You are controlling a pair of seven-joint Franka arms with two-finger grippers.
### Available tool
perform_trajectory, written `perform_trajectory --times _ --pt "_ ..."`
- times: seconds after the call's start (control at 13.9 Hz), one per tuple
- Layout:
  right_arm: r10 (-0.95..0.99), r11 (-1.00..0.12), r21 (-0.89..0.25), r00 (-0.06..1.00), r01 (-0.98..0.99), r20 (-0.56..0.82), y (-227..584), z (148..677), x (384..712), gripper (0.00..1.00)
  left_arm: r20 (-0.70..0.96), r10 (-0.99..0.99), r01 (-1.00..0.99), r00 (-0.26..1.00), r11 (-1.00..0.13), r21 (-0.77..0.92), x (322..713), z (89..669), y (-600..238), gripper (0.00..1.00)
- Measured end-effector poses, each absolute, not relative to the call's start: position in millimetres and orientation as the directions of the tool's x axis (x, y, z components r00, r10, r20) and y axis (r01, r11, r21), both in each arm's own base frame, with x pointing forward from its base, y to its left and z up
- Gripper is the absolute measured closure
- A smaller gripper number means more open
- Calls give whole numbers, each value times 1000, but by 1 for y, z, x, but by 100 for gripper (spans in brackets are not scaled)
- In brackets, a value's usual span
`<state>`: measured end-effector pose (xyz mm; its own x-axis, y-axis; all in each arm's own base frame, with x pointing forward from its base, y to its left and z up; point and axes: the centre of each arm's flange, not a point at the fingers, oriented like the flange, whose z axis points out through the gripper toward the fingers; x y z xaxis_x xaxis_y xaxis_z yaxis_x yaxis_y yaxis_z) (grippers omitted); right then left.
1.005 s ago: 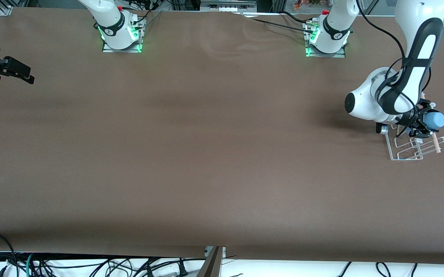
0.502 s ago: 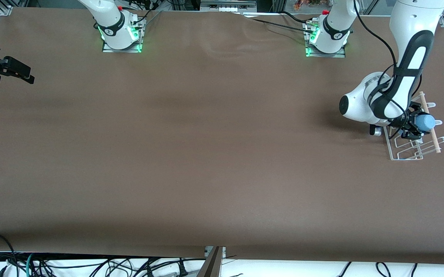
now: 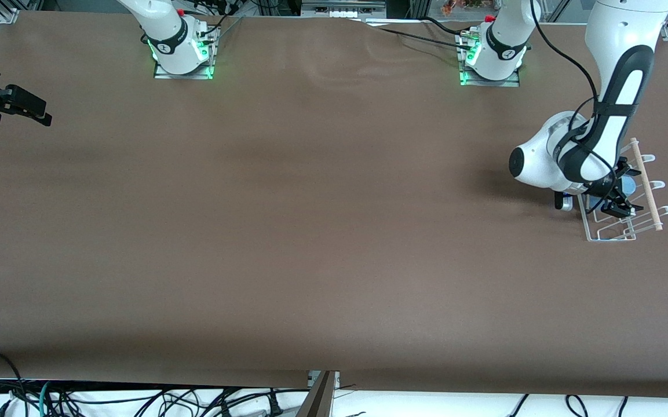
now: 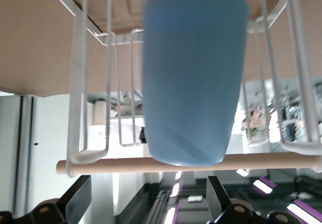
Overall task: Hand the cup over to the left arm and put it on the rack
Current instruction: 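Open the left gripper and lift it away from the rack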
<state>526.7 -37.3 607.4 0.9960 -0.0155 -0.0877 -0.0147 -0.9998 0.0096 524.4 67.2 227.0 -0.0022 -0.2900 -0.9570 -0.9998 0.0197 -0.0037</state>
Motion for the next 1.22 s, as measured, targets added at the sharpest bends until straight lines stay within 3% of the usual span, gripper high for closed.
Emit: perform_trajectory --times 0.43,0.79,0.93,1.08,1.22 --pt "-19 -1000 9 994 -18 -105 -37 606 525 0 -660 -570 -843 490 -503 -192 595 334 42 0" --pt "-20 -1000 9 994 -19 -106 -37 606 525 0 -248 -586 -631 772 -755 -181 620 474 36 0" --pt "-20 -1000 9 994 -19 -106 -37 607 525 0 -132 -495 -511 859 -846 -155 614 516 43 0" --pt "-20 -1000 9 994 -19 -106 -38 607 525 0 -50 -274 -276 961 -960 -46 599 544 45 0" --pt "-20 -1000 9 994 -20 -106 -38 607 525 0 -30 -33 -32 999 -999 39 587 564 43 0"
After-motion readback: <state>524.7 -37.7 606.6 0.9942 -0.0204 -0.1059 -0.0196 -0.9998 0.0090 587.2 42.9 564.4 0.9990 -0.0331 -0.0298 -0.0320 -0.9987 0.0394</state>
